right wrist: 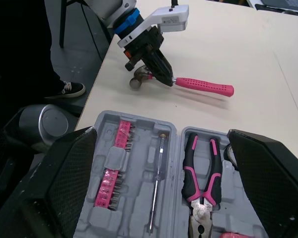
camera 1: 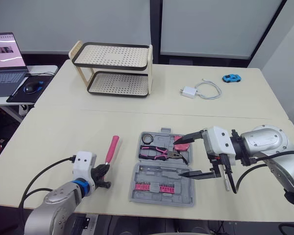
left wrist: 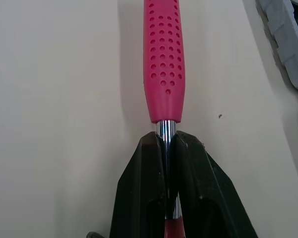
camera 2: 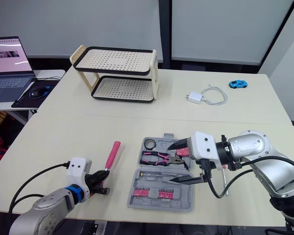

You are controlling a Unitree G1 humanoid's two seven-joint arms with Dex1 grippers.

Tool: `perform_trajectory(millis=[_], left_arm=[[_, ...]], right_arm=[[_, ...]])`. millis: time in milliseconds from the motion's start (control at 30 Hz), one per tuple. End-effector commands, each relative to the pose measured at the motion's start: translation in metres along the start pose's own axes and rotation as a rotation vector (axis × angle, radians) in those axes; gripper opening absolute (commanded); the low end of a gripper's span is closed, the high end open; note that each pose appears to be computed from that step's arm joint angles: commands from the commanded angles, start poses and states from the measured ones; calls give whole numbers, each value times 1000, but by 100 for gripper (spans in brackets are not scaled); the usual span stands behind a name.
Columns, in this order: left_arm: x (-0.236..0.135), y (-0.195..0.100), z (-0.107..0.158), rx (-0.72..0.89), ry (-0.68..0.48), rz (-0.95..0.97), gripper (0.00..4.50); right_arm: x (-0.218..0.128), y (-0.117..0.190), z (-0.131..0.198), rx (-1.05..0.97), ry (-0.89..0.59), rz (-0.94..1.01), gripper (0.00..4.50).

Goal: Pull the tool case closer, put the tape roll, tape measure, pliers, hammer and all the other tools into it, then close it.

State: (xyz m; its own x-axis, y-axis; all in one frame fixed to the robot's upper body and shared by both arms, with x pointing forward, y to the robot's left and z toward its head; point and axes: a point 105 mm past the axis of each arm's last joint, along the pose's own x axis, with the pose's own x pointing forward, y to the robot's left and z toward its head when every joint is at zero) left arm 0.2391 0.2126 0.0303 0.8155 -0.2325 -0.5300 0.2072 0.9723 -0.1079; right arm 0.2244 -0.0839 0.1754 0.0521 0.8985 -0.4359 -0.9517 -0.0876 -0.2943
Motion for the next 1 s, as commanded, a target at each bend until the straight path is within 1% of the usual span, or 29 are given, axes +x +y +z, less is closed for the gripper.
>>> perform_trajectory(millis=[33,467,1000], left_arm=[[1,-7,9,33,-36,23,4],[15,-16,6,2,-34,47,4],[15,-16,5,11,-28,46,4]], right_arm=[[-3,3,4,-21,8,13,450],[-4,2,3,-19,20,16,450],[-4,1,4,-30,27,6,450]])
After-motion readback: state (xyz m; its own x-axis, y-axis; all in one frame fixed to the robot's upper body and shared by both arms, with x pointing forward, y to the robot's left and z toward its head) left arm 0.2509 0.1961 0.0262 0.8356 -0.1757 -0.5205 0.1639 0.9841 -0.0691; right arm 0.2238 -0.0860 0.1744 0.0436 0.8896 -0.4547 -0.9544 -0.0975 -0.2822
